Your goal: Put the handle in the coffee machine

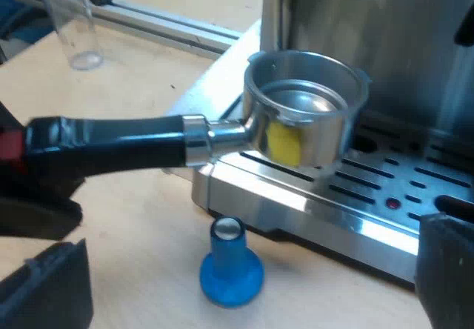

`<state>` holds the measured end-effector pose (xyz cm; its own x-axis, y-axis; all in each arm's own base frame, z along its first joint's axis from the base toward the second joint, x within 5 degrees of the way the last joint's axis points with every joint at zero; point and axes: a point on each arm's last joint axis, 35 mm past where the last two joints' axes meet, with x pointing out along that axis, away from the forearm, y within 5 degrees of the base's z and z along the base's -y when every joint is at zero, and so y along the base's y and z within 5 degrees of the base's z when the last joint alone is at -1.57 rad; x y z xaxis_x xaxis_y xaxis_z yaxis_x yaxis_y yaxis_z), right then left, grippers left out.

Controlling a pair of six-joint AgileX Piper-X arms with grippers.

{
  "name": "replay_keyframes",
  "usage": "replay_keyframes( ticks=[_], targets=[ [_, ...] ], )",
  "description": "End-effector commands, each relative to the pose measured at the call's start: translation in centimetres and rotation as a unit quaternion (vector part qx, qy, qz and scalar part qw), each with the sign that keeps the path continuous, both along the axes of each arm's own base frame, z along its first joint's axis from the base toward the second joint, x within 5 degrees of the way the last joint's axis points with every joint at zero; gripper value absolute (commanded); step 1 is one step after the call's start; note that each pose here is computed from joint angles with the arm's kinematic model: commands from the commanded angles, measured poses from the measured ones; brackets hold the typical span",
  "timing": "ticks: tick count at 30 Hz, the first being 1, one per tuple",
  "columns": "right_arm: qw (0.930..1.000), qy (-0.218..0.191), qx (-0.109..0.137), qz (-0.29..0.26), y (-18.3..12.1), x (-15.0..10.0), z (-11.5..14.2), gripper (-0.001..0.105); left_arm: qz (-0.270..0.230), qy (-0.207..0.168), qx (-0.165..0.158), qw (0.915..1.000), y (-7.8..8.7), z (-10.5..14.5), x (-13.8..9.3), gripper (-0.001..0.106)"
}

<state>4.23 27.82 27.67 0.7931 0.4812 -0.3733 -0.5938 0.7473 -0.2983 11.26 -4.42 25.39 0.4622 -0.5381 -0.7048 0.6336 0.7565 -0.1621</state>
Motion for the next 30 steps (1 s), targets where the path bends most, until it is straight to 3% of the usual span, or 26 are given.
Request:
replay_keyframes(
  ticks=[1, 12, 15, 30],
  targets=[
    [0.9999, -0.004, 0.011, 0.004, 0.6, 0.0, 0.0, 0.089, -0.011, -0.032, -0.019, 0.9992, -0.1, 1.1, 0.1, 0.000],
    [0.9979, -0.028, 0.050, -0.029, 2.8, 0.3, -1.2, 0.089, -0.011, -0.032, -0.019, 0.9992, -0.1, 1.1, 0.1, 0.000],
    [0.9960, -0.046, 0.049, -0.058, 2.6, 0.4, -1.2, 0.089, -0.011, -0.032, -0.019, 0.9992, -0.1, 1.1, 0.1, 0.000],
    [0.9951, -0.052, 0.048, -0.068, 2.8, 0.5, -1.5, 0.089, -0.013, -0.029, -0.016, 0.9994, -0.1, 0.8, 0.2, 0.000]
  ],
)
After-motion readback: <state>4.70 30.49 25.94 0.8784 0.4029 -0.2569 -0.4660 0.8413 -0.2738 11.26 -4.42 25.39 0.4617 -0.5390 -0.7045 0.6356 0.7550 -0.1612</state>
